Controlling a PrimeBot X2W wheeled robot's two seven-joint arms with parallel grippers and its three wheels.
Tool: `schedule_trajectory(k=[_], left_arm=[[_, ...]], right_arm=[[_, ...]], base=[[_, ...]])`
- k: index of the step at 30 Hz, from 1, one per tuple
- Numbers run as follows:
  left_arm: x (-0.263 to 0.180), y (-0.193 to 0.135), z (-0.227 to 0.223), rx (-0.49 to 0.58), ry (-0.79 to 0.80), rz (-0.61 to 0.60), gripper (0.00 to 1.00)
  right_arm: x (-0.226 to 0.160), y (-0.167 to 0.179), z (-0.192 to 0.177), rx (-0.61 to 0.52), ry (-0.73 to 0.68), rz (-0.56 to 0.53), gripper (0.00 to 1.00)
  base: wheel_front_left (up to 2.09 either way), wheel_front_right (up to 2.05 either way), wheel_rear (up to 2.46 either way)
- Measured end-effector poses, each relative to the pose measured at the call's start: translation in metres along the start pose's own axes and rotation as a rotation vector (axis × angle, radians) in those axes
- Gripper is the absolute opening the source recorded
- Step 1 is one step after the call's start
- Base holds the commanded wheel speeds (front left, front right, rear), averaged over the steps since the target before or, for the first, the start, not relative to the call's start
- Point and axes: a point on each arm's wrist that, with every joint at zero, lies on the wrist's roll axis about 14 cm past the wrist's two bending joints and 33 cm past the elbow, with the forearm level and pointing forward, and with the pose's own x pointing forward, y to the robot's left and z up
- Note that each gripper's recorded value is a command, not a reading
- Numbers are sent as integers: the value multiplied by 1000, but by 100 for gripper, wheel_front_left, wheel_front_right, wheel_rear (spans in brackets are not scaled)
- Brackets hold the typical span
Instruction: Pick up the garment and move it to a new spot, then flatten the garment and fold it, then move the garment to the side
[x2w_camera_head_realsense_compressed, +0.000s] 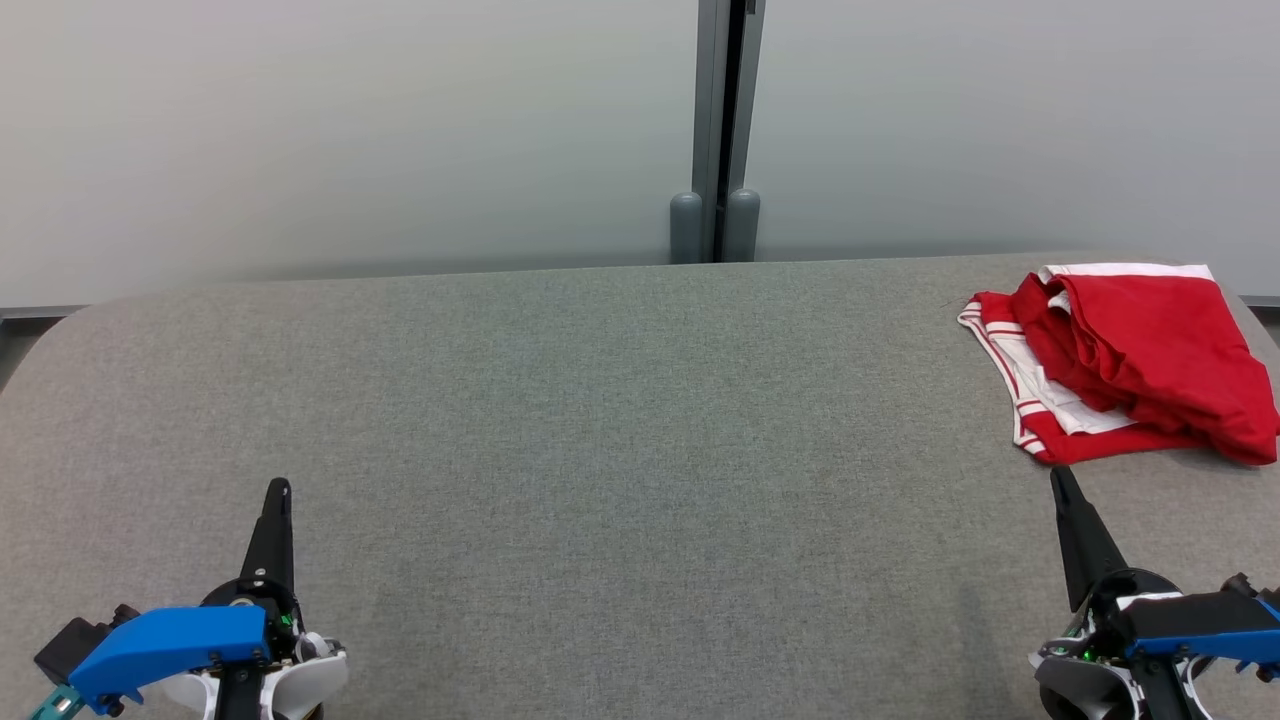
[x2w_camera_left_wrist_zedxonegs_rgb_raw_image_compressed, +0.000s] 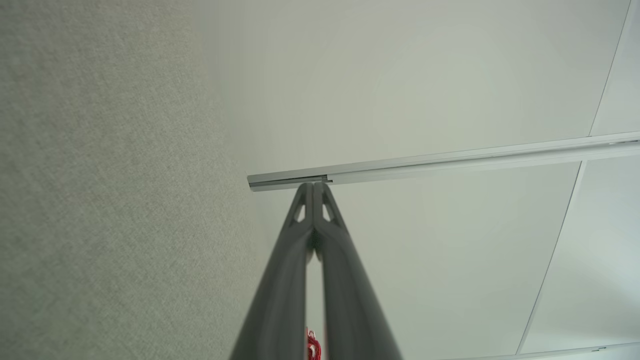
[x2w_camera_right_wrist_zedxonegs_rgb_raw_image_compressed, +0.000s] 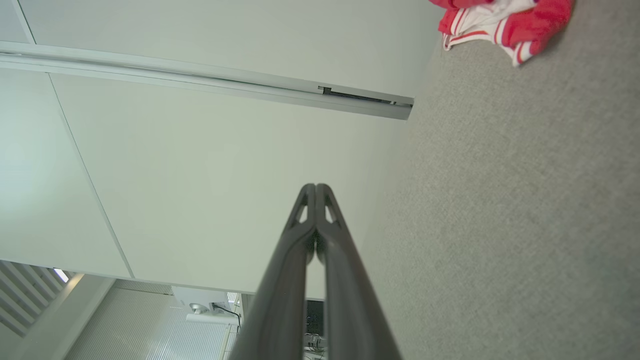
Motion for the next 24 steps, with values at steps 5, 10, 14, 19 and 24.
schedule_trajectory(k=[5, 10, 14, 19, 24], left_arm=[[1, -2, 1, -38, 2, -8, 0], [2, -6, 1, -73, 4, -20, 0], [3, -7, 1, -99, 6, -27, 0], [4, -10, 1, -131, 8, -36, 0], [4, -10, 1, -132, 8, -37, 0]], right_arm=[[0, 1, 1, 37, -1, 3, 0], [1, 2, 1, 71, 1, 10, 0], [2, 3, 1, 98, 4, 13, 0], [2, 3, 1, 131, 5, 16, 0], [2, 3, 1, 132, 5, 16, 0]], base=[[0, 0, 0], [0, 0, 0], [0, 0, 0], [0, 0, 0], [0, 0, 0]])
